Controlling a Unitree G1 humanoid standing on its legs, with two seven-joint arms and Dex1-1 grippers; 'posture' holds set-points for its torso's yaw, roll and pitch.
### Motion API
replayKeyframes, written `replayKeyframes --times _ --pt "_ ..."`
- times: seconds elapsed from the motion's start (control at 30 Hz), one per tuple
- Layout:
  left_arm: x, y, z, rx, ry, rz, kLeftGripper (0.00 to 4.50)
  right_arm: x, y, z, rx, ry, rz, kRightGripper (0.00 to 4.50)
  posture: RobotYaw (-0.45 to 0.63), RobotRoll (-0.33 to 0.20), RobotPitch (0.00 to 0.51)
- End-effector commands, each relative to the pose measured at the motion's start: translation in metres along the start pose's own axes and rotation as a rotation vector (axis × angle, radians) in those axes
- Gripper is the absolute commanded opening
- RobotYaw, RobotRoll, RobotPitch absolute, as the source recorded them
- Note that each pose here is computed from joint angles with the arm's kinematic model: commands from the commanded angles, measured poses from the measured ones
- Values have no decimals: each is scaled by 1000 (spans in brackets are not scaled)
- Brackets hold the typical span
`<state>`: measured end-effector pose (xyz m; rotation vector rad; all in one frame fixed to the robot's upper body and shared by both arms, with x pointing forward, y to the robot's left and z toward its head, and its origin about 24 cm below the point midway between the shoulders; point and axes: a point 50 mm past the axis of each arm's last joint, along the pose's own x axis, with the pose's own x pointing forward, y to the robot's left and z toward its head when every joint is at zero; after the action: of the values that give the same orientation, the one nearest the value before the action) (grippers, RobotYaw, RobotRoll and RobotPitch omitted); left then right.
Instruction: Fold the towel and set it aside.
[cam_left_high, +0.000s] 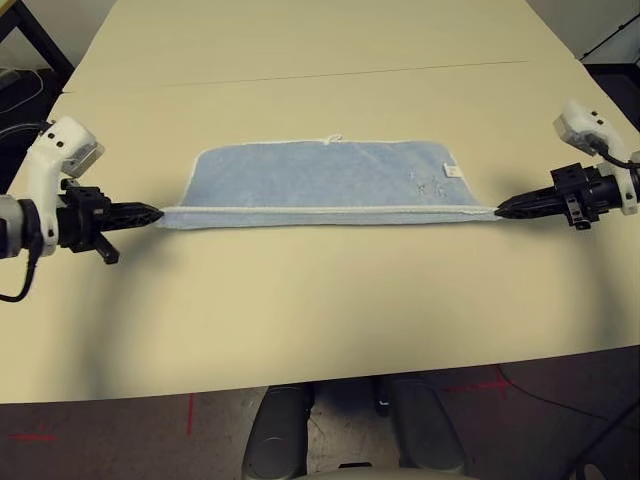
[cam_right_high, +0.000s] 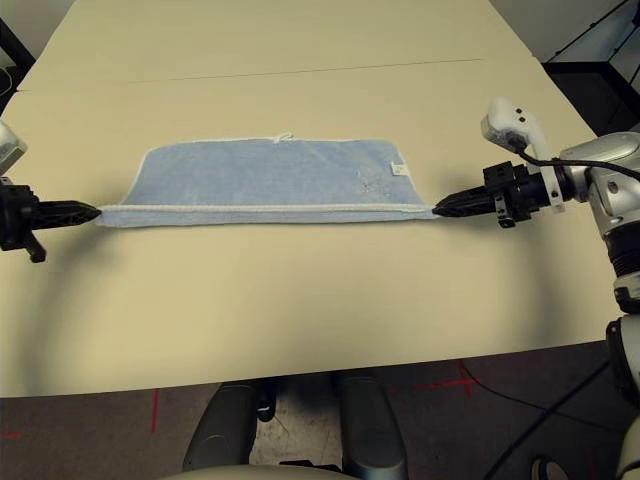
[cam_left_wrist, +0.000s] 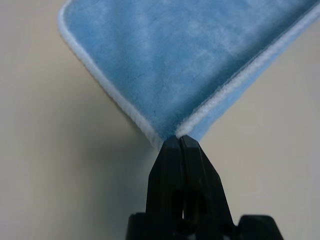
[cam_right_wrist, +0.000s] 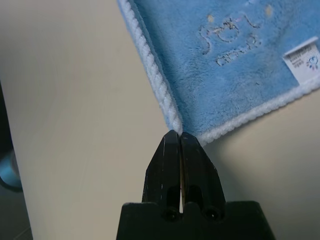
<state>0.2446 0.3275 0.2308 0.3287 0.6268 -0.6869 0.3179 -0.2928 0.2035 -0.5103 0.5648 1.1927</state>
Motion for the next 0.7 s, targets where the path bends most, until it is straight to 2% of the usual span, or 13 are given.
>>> replayKeyframes --times 0.03,0.17,0.37,0.7 --pt "-10 -1 -3 -19 51 -16 7 -9 -2 -11 1 60 -26 0 67 0 248" --pt "-10 0 -4 -16 60 -15 7 -6 -3 -12 -11 88 -9 0 76 0 248" --pt "-9 4 0 -7 49 -1 7 -6 -2 0 -13 70 12 0 72 0 247" --pt "-1 26 12 47 2 118 7 -4 -23 35 -106 -112 -159 0 67 0 244"
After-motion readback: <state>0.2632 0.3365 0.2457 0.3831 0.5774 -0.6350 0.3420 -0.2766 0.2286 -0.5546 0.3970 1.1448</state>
